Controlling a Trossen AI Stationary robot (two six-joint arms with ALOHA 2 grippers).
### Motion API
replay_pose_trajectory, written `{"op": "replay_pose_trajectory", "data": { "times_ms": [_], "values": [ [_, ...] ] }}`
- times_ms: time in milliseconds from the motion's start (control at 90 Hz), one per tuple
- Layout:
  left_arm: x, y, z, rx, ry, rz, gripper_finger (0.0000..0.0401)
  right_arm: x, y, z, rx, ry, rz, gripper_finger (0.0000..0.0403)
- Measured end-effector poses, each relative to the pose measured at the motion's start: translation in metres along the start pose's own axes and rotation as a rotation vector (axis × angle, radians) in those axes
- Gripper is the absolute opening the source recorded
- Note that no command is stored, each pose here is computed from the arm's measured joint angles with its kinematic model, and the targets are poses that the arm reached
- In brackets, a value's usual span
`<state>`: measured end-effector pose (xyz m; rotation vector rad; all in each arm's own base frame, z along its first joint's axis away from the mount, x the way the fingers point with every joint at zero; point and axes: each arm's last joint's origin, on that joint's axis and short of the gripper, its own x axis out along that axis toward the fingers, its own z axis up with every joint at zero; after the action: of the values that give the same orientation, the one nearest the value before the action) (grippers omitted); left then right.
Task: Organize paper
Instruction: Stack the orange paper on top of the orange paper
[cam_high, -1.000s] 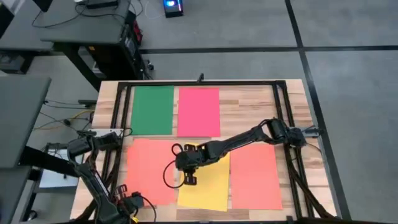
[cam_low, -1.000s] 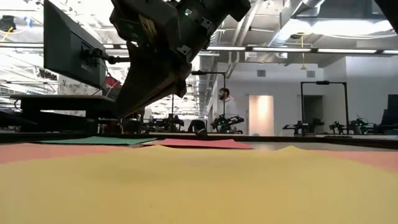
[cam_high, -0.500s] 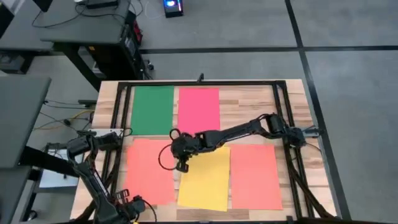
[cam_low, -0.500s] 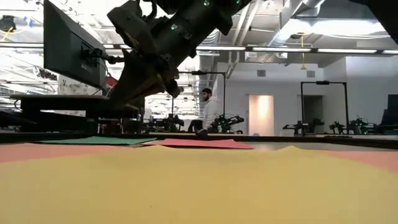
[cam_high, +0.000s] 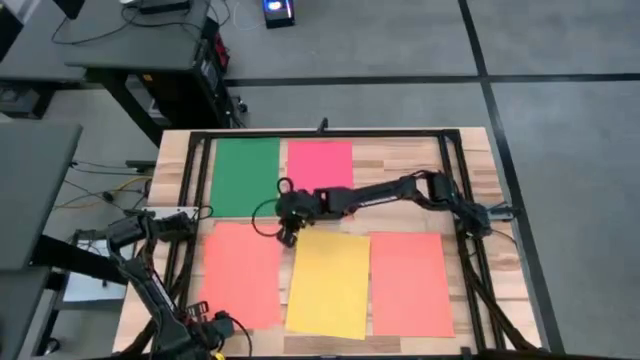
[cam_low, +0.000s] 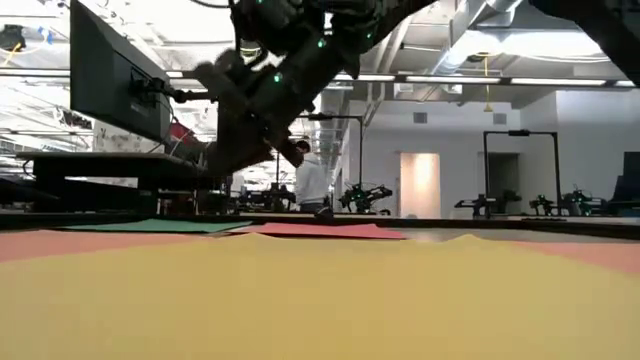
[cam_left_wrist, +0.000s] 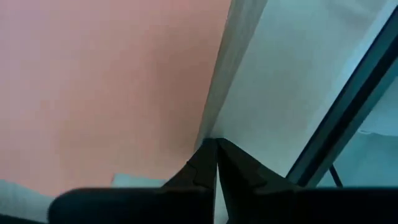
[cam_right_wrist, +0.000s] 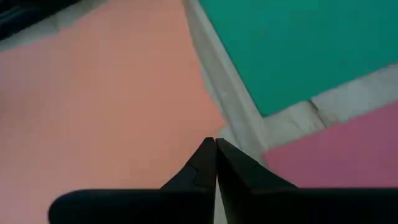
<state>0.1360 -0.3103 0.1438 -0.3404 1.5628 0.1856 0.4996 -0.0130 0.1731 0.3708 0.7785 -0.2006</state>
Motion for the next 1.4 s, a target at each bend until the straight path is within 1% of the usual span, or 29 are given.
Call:
{"op": "replay_pose_trajectory", "data": {
  "times_ms": [78,211,267,356,467,511,578,633,678,733,789,867,956,1044,1122,1200,1244,1300,1400],
  "values": [
    [0.001,0.000,0.000,0.009,0.003,0.001,0.0000,0.001,-0.010,-0.001,0.007,0.047,0.001,0.0000],
    [0.001,0.000,0.000,0.014,0.010,0.003,0.0000,0.002,-0.018,-0.003,-0.047,0.100,-0.007,0.0000],
    [0.001,0.001,0.000,0.024,0.011,0.008,0.0000,0.003,-0.017,-0.004,-0.112,0.125,0.011,0.0000],
    [0.000,0.000,0.000,0.039,0.012,0.010,0.0000,0.002,-0.008,-0.008,-0.275,0.140,0.032,0.0000],
    [-0.013,0.000,0.000,0.038,-0.020,0.057,0.0000,-0.003,0.013,-0.017,-0.441,0.188,0.053,0.0000],
    [-0.026,0.002,0.001,0.039,-0.059,0.078,0.0000,-0.005,0.023,-0.019,-0.491,0.190,0.050,0.0000],
    [-0.050,0.004,0.002,0.040,-0.133,0.070,0.0000,-0.008,0.040,-0.023,-0.555,0.173,0.052,0.0000],
    [-0.065,0.012,0.002,0.023,-0.176,0.096,0.0000,-0.012,0.054,-0.026,-0.587,0.167,0.068,0.0000],
    [-0.075,0.024,0.003,-0.018,-0.191,0.151,0.0000,-0.014,0.066,-0.028,-0.607,0.163,0.080,0.0000],
    [-0.088,0.038,0.006,-0.088,-0.177,0.215,0.0000,-0.019,0.082,-0.031,-0.632,0.140,0.098,0.0000],
    [-0.098,0.050,0.006,-0.157,-0.132,0.259,0.0000,-0.023,0.098,-0.034,-0.661,0.116,0.124,0.0000],
    [-0.103,0.064,0.005,-0.214,-0.047,0.273,0.0000,-0.028,0.118,-0.043,-0.694,0.100,0.159,0.0000],
    [-0.103,0.078,0.006,-0.245,0.014,0.233,0.0000,-0.031,0.136,-0.054,-0.711,0.081,0.196,0.0000],
    [-0.094,0.091,0.009,-0.279,0.075,0.204,0.0000,-0.025,0.145,-0.058,-0.671,0.039,0.220,0.0000],
    [-0.087,0.101,0.009,-0.284,0.094,0.172,0.0000,-0.011,0.148,-0.068,-0.630,0.057,0.252,0.0000],
    [-0.080,0.109,0.008,-0.294,0.097,0.118,0.0000,0.003,0.147,-0.078,-0.588,0.123,0.238,0.0000],
    [-0.075,0.113,0.008,-0.308,0.098,0.097,0.0000,0.005,0.148,-0.080,-0.562,0.144,0.233,0.0000],
    [-0.071,0.120,0.007,-0.332,0.117,0.087,0.0000,0.006,0.150,-0.079,-0.541,0.152,0.229,0.0000],
    [-0.060,0.129,0.005,-0.369,0.172,0.104,0.0000,0.009,0.153,-0.077,-0.528,0.151,0.233,0.0000]
  ]
}}
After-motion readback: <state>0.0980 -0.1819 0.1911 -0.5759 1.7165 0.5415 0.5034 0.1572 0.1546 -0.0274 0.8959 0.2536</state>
